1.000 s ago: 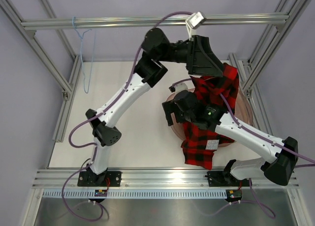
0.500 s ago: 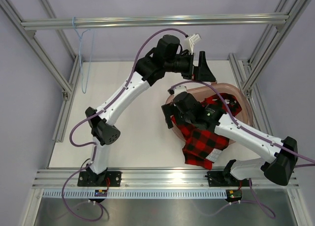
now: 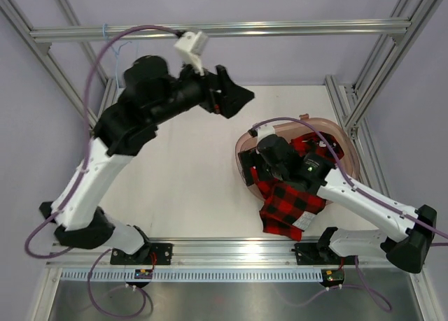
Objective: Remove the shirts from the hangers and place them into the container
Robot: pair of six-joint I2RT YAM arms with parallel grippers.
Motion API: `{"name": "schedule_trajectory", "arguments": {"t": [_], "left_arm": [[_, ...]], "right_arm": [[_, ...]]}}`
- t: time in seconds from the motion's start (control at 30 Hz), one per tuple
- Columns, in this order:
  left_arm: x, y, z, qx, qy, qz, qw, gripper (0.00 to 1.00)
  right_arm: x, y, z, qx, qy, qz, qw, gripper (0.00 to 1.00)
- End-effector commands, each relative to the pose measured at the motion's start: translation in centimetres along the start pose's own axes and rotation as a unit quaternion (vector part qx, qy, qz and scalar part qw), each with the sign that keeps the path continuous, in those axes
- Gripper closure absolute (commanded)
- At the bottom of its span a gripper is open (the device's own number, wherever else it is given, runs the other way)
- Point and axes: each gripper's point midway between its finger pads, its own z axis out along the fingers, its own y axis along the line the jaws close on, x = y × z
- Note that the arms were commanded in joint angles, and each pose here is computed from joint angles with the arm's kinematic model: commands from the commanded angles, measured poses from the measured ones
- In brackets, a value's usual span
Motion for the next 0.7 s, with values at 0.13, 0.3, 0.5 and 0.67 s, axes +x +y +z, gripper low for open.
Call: {"name": "schedule_trajectory", "arguments": {"t": [0.13,0.3,0.5,0.67], "left_arm": [[-0.9,4.6,-9.6,-0.154,-0.067,0.026,0.985,0.01],[5.5,4.8,-11.4,-0.116,-0.046,-0.020,0.992,0.01],[8.3,3.3,-12.8,-0.062,-0.048,-0.053,0.996,0.01],[8.8,2.2,-13.3,-0.029,-0.045,-0.056,0.997,0.01]], "right_arm": [[0.4,-4.6,-5.0,0.116,0.000,0.056,0.992,0.05],[3.2,-9.5,-6.5,0.267,0.011,0.121,0.956,0.05],[7.1,-10.3,-4.9,0.306,0.054,0.139,0.940,0.06],[9.5,-8.5,-1.9,0.264,0.082,0.155,0.948,0.06]]}}
